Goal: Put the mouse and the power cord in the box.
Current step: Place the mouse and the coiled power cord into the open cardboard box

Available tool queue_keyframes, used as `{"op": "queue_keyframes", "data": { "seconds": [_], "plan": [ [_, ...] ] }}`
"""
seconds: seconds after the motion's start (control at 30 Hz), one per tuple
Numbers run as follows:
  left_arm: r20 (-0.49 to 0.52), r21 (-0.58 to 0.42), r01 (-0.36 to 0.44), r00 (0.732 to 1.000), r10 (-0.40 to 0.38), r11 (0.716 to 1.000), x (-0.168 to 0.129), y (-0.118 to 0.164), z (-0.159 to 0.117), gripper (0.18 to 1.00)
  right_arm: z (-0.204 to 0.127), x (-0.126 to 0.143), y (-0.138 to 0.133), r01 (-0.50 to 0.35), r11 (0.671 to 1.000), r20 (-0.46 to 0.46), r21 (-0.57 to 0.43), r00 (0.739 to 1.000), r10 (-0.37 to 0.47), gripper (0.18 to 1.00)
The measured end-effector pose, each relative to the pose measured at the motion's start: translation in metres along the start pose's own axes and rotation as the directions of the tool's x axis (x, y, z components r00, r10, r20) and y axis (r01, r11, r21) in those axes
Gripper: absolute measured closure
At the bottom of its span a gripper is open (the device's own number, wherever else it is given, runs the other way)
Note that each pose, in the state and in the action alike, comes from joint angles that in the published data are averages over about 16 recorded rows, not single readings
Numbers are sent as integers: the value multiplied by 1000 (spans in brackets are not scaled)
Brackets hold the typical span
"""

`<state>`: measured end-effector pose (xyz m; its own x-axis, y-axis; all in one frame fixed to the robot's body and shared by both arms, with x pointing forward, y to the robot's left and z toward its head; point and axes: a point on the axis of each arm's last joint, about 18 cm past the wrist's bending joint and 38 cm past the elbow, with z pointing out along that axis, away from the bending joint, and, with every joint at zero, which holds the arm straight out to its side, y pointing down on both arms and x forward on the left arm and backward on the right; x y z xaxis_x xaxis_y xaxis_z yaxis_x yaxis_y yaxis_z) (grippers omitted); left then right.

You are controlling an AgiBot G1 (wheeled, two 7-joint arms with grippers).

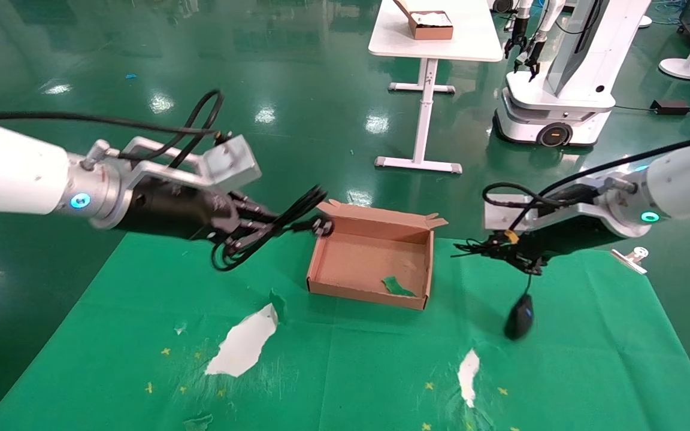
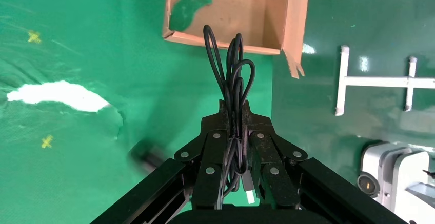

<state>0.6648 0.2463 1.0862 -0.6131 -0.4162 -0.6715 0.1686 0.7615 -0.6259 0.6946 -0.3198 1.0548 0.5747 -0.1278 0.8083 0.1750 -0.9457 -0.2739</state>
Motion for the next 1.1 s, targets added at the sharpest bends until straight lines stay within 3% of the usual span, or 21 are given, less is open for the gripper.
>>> {"op": "queue_keyframes", "data": {
  "seconds": [0.33, 0.63, 0.9, 1.1],
  "plan": [
    [15, 43, -69, 998, 68, 997, 8, -30, 28, 920, -11, 3, -7, 1, 1000, -34, -5, 999, -2, 961],
    [59, 47, -194, 980, 191, 980, 39, -52, 87, 920, -29, 7, -19, 18, 1000, -75, -11, 997, -19, 961],
    [191, 11, -347, 921, 338, 938, 68, -61, 146, 920, -59, 17, -27, 39, 998, -126, -44, 991, -44, 962],
    [279, -4, -428, 867, 412, 904, 83, -63, 171, 920, -77, 17, -29, 37, 997, -144, -71, 988, -47, 962]
  ]
}}
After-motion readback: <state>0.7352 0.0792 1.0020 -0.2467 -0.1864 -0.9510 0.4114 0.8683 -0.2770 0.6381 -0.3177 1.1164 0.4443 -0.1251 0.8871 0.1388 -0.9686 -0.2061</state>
